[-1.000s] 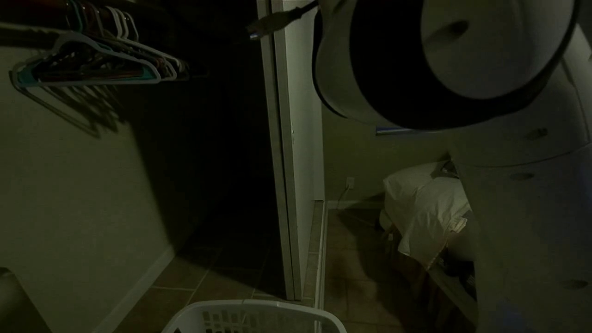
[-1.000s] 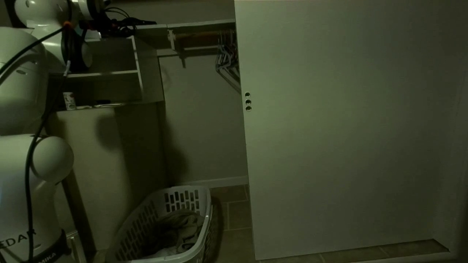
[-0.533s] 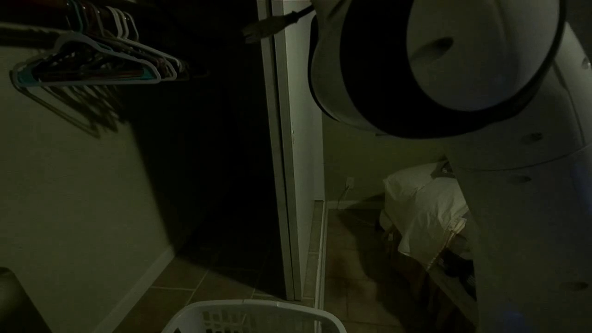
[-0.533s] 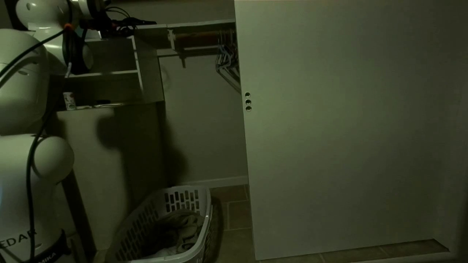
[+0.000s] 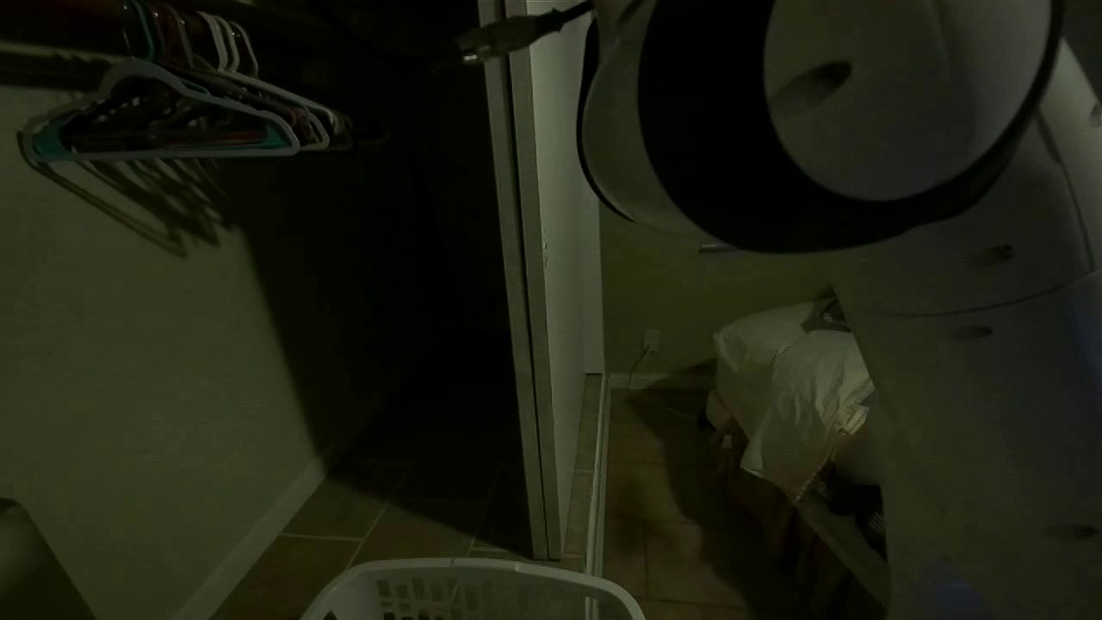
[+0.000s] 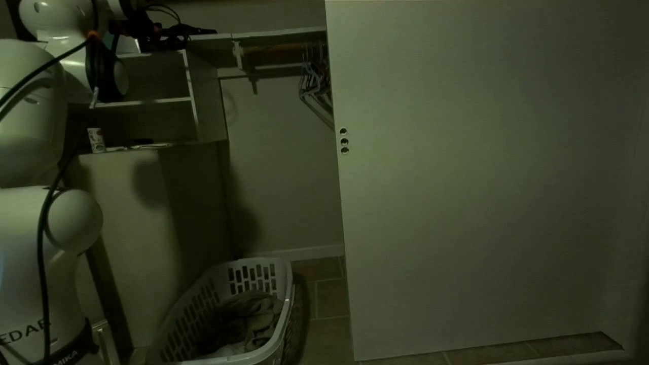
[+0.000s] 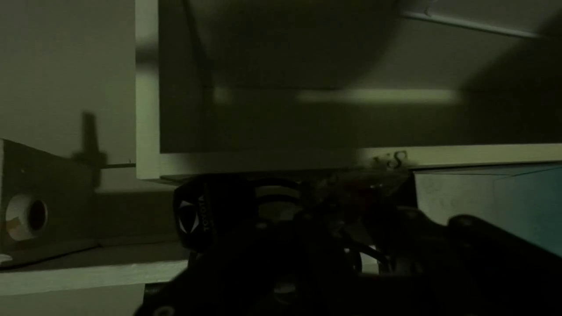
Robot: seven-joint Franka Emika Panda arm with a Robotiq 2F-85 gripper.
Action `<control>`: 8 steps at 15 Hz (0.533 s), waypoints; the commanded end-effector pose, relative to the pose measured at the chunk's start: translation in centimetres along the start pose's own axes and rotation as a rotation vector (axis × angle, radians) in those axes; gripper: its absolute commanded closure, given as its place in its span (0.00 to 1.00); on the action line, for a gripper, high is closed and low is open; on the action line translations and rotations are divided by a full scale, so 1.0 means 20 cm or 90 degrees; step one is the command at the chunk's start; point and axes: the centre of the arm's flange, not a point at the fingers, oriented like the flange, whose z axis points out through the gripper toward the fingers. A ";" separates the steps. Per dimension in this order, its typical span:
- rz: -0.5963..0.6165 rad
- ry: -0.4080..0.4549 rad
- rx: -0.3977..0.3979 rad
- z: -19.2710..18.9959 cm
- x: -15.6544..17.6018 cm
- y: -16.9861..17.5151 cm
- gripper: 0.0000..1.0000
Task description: Move the black object to the first top shelf
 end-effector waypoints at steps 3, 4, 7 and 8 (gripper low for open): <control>-0.018 -0.026 -0.011 -0.14 0.08 -0.03 0.93; -0.020 -0.035 -0.011 -0.16 0.07 -0.04 0.93; -0.029 -0.075 -0.015 -0.22 0.03 -0.04 0.93; -0.030 -0.092 -0.011 -0.24 0.02 -0.05 0.93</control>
